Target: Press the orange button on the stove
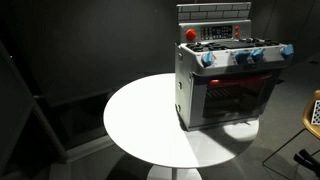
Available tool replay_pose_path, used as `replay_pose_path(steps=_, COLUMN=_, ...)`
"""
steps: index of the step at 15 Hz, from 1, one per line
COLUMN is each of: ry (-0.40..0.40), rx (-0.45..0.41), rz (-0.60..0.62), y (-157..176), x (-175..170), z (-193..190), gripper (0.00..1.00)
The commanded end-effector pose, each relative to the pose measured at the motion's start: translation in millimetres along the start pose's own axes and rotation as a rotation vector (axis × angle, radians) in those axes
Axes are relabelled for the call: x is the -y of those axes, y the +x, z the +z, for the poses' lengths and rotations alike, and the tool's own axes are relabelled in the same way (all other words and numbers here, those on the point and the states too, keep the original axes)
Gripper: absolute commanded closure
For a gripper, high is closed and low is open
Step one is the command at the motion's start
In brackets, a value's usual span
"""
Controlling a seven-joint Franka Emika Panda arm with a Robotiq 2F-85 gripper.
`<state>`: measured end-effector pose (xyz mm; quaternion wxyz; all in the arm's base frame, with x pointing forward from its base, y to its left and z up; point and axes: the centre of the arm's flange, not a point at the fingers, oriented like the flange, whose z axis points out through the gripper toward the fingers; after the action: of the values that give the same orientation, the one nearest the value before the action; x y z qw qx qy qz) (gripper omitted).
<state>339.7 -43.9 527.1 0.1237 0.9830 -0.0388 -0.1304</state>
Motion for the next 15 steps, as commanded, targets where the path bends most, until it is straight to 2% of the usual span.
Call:
replay_pose_path(steps=1, ry=0.000, rx=-0.001, rz=0.000, y=0.0, x=-0.1, z=-0.6, gripper=0.00)
replay_pose_path(steps=4, ry=0.000, rx=-0.002, rz=0.001, y=-0.2, x=-0.2, z=-1.0, gripper=0.00)
replay_pose_path(steps=6, ry=-0.009, rx=-0.035, rz=0.017, y=4.0, x=-2.0, z=-7.3, gripper=0.00)
replay_pose_path(steps=12, ry=-0.017, rx=-0.191, rz=0.026, y=16.5, x=-4.2, z=-44.3, gripper=0.00)
replay_pose_path(steps=15, ry=-0.046, rx=-0.283, rz=0.043, y=26.0, x=-6.9, z=-60.4, gripper=0.00)
